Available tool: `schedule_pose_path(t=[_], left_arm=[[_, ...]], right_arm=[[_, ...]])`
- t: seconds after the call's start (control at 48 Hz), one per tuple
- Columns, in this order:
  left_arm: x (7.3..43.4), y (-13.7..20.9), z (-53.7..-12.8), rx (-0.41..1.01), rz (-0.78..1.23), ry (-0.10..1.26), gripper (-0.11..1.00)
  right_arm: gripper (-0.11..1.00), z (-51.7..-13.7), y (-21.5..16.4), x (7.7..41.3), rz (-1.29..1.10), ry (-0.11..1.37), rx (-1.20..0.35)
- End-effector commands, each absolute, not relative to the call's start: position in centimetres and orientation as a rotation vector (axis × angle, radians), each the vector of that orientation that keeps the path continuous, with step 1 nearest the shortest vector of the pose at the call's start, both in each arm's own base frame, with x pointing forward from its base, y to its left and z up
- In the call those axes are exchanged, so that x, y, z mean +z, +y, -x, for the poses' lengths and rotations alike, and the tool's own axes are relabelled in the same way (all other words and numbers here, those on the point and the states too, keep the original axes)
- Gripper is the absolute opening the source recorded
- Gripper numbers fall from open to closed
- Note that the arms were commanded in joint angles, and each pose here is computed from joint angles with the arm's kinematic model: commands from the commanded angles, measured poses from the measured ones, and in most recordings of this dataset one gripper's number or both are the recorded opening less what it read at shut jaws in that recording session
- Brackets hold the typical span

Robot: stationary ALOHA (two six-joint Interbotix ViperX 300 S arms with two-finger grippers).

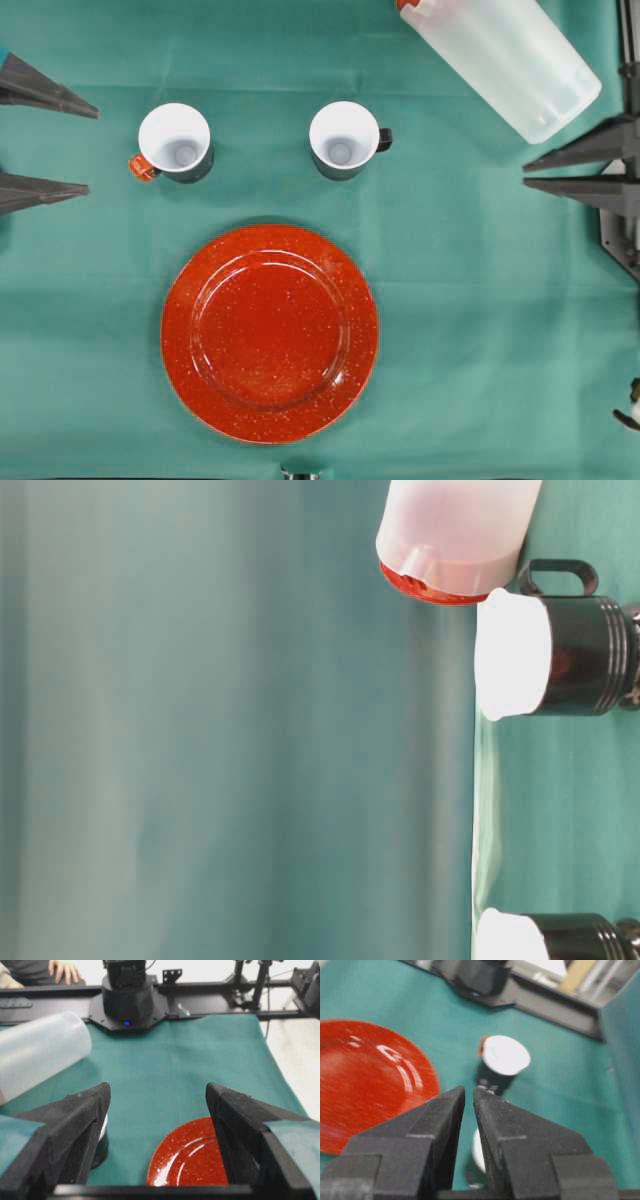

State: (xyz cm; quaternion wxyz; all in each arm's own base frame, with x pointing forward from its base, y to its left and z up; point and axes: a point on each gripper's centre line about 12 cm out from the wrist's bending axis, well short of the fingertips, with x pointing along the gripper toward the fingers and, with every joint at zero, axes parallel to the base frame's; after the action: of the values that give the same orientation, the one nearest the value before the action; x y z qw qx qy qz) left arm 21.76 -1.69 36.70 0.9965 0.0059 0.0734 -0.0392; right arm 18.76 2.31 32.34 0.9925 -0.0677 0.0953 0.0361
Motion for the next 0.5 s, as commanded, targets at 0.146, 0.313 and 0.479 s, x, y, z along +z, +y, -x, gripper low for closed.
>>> schedule_pose_path(t=[0.146, 0.313, 0.479], left_arm=[[37.0, -1.8, -22.2, -0.082, -0.012, 0.145, 0.73], [37.1, -2.0, -22.0, -0.09, -0.014, 0.139, 0.73], [37.0, -2.6, -22.0, -0.117, -0.015, 0.148, 0.73]], right_arm=[[0.22, -18.3, 2.9, 32.0, -0.034, 0.149, 0.115], [0.22, -18.9, 3.4, 31.8, -0.026, 0.124, 0.15], [0.22, -19.2, 3.7, 32.6, 0.032, 0.077, 0.173]])
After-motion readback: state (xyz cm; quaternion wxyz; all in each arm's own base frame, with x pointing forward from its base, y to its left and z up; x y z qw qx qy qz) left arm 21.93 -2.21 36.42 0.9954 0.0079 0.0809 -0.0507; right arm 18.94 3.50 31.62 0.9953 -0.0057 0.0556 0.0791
